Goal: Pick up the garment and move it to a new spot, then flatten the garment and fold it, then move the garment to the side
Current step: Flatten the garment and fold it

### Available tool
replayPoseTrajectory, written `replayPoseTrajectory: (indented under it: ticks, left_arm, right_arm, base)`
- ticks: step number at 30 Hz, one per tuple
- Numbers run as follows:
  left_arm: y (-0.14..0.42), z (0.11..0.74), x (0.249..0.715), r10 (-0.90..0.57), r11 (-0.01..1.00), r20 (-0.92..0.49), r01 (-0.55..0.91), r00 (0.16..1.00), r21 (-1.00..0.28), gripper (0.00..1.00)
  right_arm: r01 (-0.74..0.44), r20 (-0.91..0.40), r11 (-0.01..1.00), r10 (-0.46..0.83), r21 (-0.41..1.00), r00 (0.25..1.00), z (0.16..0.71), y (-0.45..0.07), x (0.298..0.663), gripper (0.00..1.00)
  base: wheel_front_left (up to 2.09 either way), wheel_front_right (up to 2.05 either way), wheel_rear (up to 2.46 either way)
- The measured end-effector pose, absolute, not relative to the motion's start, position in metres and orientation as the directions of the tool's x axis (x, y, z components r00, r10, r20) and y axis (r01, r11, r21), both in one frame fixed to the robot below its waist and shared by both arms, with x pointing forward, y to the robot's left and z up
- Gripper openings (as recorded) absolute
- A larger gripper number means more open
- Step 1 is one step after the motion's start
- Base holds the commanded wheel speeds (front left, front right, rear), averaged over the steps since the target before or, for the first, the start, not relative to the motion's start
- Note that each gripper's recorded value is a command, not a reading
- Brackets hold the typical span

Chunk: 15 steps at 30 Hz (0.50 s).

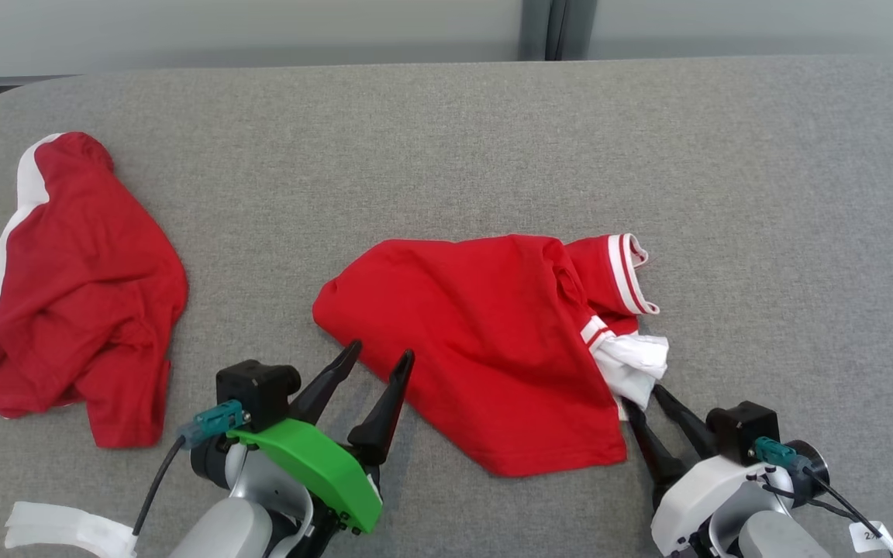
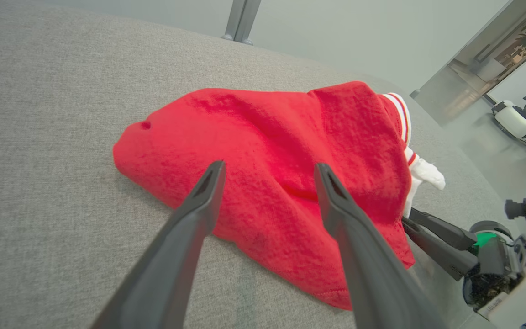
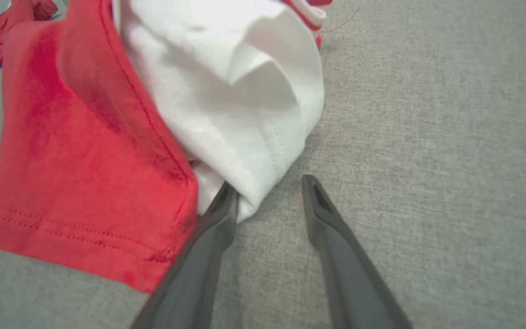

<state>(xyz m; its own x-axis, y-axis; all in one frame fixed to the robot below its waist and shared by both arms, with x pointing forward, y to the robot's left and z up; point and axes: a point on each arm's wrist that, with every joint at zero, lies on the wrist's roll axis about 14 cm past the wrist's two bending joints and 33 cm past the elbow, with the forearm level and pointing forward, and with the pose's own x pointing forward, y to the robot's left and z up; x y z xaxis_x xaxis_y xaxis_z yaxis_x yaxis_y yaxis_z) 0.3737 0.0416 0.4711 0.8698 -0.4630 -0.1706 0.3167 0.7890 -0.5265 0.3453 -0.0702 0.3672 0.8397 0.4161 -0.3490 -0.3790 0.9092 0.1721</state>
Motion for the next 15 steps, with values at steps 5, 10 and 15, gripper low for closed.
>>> replayPoseTrajectory:
  ticks: [5, 10, 15]
  left_arm:
    - [0.043, 0.471, 0.373, -0.458, 0.79, -0.172, 0.311, 0.872, -0.527, 1.0]
    - [0.045, 0.471, 0.372, -0.452, 0.794, -0.174, 0.307, 0.875, -0.525, 1.0]
    - [0.048, 0.473, 0.372, -0.439, 0.801, -0.171, 0.298, 0.882, -0.519, 1.0]
  right_arm:
    - [-0.401, -0.337, 0.897, 0.441, 0.186, 0.832, 0.37, -0.06, 0.349, 0.0]
    - [-0.434, -0.238, 0.887, 0.461, 0.159, 0.855, 0.4, -0.055, 0.37, 0.0]
    - [-0.546, -0.081, 0.836, 0.549, 0.053, 0.832, 0.452, -0.039, 0.389, 0.0]
  base:
    - [0.0, 0.0, 0.0]
    - [0.0, 0.0, 0.0]
    - [0.0, 0.0, 0.0]
